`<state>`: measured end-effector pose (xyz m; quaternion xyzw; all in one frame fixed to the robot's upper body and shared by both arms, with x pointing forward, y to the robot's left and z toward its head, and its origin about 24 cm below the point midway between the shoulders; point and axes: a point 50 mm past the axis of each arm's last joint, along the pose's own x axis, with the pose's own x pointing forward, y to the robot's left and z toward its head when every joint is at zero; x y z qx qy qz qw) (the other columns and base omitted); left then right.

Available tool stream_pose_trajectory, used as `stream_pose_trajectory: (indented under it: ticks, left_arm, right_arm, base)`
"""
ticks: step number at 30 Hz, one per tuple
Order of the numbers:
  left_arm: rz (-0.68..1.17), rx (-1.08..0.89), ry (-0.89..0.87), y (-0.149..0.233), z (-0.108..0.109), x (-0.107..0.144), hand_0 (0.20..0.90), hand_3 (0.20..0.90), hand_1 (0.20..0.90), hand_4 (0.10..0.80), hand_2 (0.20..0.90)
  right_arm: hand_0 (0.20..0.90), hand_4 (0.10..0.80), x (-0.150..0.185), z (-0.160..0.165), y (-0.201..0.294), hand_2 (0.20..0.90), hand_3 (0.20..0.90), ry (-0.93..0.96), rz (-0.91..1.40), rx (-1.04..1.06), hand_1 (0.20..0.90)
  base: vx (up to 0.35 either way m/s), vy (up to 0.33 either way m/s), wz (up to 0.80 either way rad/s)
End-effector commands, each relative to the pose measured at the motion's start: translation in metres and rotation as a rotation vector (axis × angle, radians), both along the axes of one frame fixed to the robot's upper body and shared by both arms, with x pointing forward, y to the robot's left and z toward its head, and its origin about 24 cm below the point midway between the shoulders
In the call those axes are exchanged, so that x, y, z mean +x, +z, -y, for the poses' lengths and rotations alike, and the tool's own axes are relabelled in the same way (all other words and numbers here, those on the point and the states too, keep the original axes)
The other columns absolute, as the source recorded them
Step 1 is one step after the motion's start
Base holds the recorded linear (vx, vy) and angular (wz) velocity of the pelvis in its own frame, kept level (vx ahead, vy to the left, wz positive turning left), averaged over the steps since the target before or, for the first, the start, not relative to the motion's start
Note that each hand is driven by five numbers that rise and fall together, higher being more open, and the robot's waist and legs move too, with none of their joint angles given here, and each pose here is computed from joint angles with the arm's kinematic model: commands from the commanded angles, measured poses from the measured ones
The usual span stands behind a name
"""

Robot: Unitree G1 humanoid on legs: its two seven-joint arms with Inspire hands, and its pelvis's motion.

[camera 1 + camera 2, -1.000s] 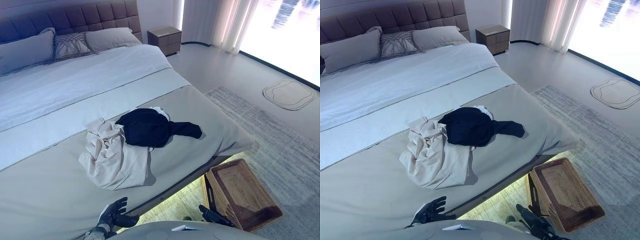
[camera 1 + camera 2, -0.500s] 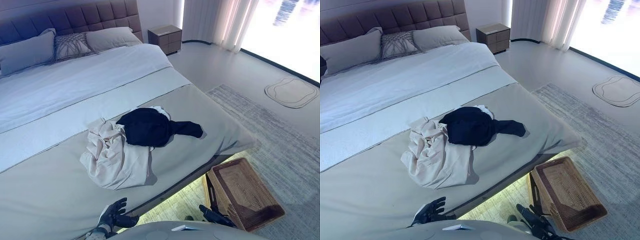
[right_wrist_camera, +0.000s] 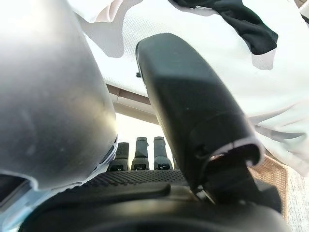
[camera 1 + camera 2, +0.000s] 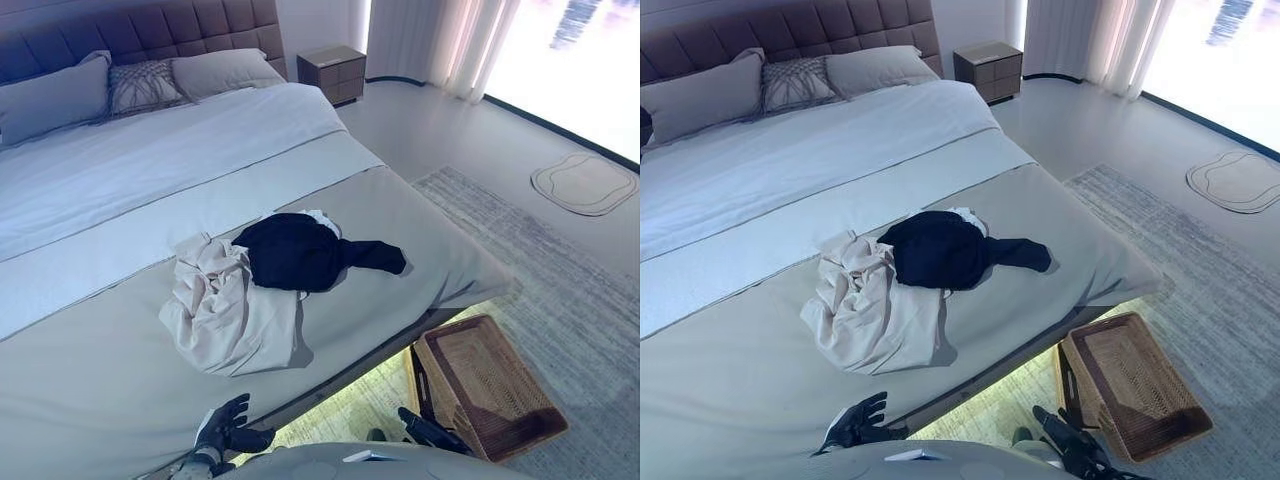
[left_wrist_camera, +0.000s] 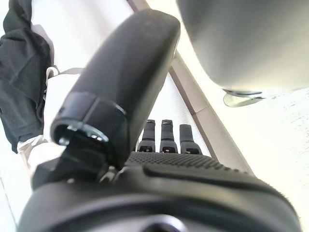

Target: Pick up the clothes from the bed and place them into the basket

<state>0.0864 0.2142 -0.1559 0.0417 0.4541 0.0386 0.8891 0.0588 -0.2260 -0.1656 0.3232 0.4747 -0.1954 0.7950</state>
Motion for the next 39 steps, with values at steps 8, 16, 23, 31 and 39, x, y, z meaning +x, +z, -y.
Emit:
stream_pose_trajectory:
  ticks: [8,16,23,31,39]
  left_arm:
    - [0.177,0.019,0.028,0.023,-0.007,0.061,0.900,0.900,0.900,0.800,0.900]
    - [0.198,0.065,-0.038,0.028,-0.014,0.059,0.900,0.900,0.900,0.800,0.900]
    - [0.338,0.026,-0.016,0.047,-0.020,0.089,0.900,0.900,0.900,0.800,0.900]
    - [0.465,0.078,-0.196,0.063,-0.012,0.100,0.900,0.900,0.900,0.800,0.900]
    - [0.698,0.077,-0.088,0.100,-0.025,0.124,0.900,0.900,0.900,0.800,0.900]
  right_arm:
    - [0.900,0.800,0.165,0.023,0.090,0.900,0.900,0.411,0.560,-0.676,0.900]
    - [0.900,0.800,0.260,0.040,0.261,0.900,0.900,0.502,0.983,-1.474,0.900]
    - [0.900,0.800,0.291,0.048,0.407,0.900,0.900,0.276,1.174,-1.889,0.900]
    - [0.900,0.800,0.292,0.042,0.468,0.900,0.900,0.381,1.091,-2.294,0.900]
    - [0.900,0.800,0.305,0.039,0.499,0.900,0.900,0.514,0.874,-2.425,0.900]
  base:
    - [0.007,0.038,0.08]
    - [0.015,-0.032,0.14]
    - [-0.149,-0.031,0.24]
    - [-0.115,0.027,0.22]
    - [-0.010,0.064,0.05]
